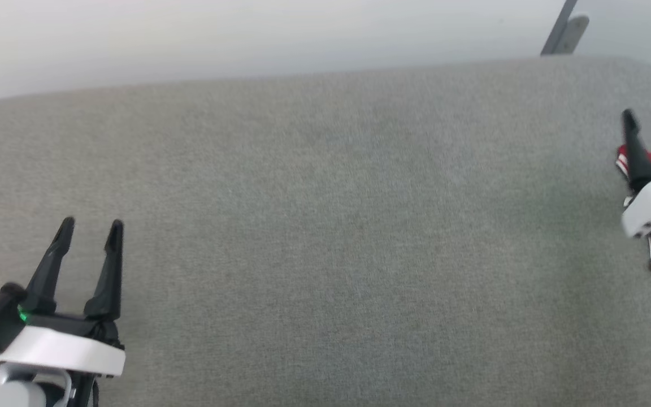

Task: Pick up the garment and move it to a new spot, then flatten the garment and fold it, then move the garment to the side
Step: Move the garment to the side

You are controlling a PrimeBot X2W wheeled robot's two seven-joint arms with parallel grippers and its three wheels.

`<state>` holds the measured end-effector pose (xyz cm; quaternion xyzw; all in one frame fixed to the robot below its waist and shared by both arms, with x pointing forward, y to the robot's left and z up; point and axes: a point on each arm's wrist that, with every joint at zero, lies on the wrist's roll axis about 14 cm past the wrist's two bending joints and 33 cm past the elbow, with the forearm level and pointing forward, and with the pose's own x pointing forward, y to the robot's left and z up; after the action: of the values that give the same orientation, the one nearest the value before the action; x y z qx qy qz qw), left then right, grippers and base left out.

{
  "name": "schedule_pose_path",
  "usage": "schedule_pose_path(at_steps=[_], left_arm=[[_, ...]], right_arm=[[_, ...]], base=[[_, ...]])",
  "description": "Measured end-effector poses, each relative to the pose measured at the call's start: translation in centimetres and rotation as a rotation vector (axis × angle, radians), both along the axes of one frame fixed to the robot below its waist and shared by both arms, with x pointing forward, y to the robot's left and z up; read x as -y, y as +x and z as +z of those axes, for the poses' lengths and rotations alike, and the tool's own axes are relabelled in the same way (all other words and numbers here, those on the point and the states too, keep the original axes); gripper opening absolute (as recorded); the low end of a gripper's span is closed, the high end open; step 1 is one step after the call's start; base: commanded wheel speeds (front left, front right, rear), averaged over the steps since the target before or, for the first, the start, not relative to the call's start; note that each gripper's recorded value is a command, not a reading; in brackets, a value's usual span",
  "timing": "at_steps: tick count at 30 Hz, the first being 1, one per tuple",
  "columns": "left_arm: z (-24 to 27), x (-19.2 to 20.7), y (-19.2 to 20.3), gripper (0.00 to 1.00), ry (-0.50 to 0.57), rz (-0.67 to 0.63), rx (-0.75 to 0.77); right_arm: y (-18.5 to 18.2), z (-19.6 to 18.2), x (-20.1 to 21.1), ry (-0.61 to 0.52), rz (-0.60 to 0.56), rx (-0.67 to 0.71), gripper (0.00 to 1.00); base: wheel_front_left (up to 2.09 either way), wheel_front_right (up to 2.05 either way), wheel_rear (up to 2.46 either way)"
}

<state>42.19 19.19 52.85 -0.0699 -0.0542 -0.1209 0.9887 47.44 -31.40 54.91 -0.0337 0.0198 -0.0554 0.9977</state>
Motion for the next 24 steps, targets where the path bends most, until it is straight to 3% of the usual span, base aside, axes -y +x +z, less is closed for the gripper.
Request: schedule_pose_path(at_steps=[8, 24], left_arm=[[1.1, -2.4, -3.0, 1.0, -0.005, 0.104, 0.034], [0.9, -4.7, -6.8, 1.0, -0.012, 0.207, 0.033]], right_arm=[[-2.7, 1.0, -3.7, 0.005, 0.094, 0.111, 1.0], [-8.0, -1.3, -6.4, -0.008, 0.148, 0.137, 1.0]], base=[[0.0, 0.0, 0.0], [0.0, 0.0, 0.0]])
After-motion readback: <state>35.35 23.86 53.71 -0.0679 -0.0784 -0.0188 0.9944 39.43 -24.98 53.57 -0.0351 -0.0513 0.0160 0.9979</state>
